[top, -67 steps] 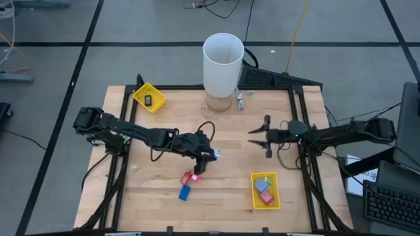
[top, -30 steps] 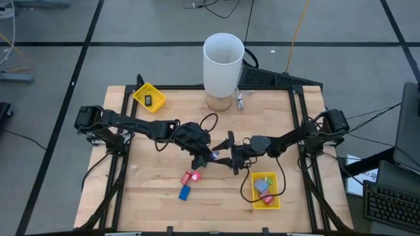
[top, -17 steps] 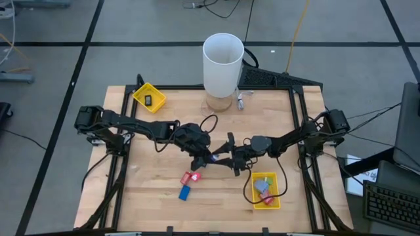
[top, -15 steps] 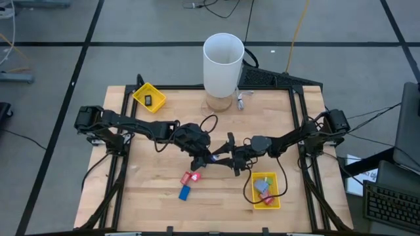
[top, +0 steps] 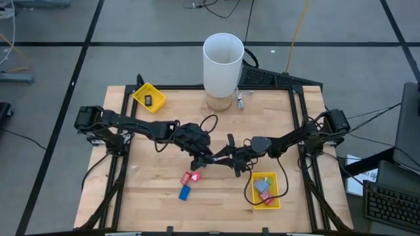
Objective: Pick & Place Office items
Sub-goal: Put the violet charger adapter into the bottom yellow bin
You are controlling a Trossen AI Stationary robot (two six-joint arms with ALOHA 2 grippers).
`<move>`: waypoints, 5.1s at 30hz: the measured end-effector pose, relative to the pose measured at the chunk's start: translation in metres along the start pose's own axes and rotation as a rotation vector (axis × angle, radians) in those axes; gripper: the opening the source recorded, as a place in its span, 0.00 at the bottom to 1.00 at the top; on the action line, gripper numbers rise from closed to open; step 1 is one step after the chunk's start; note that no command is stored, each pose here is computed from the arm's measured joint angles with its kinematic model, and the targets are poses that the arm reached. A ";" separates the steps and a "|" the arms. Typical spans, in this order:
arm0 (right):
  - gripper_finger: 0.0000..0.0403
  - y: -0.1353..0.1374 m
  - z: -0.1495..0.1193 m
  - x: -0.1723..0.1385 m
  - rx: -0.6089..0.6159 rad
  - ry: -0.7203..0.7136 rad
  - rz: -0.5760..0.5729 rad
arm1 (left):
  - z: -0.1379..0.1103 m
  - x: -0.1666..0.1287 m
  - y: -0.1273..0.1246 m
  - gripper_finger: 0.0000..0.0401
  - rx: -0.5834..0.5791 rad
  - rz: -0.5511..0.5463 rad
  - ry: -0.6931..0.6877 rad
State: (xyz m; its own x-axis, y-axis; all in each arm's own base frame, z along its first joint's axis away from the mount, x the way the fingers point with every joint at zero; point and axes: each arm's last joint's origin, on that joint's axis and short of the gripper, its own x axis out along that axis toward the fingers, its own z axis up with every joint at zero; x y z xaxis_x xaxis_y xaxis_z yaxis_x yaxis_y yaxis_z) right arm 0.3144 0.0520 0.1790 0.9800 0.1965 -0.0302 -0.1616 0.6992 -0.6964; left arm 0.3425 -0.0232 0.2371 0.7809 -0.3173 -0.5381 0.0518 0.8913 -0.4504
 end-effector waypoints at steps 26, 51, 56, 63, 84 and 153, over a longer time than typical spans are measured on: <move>0.14 -0.005 -0.010 -0.001 0.302 0.128 -0.078 | -0.015 0.005 -0.011 0.34 -0.012 0.227 -0.002; 0.76 0.029 -0.072 -0.007 0.698 0.512 0.151 | -0.018 0.004 -0.007 0.65 -0.013 0.356 -0.018; 0.69 0.028 -0.083 -0.007 0.706 0.539 0.137 | -0.018 0.004 -0.007 0.62 -0.007 0.356 -0.017; 0.48 0.027 -0.086 -0.008 0.705 0.543 0.159 | -0.018 0.004 -0.007 0.60 0.041 0.357 -0.008; 0.30 -0.028 -0.016 -0.054 0.661 0.376 0.150 | -0.009 -0.036 -0.023 0.64 0.212 0.395 -0.070; 0.30 0.049 0.035 -0.192 1.030 -0.049 0.454 | -0.176 -0.164 0.027 0.67 0.317 0.510 -0.641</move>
State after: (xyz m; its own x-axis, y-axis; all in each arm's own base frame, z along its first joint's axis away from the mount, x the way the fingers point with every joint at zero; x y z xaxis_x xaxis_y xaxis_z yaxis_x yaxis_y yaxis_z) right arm 0.1143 0.0723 0.1761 0.8040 0.5884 -0.0859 -0.5433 0.7855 0.2964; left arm 0.1067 -0.0039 0.1877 0.9505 0.3020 -0.0731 -0.3024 0.9532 0.0063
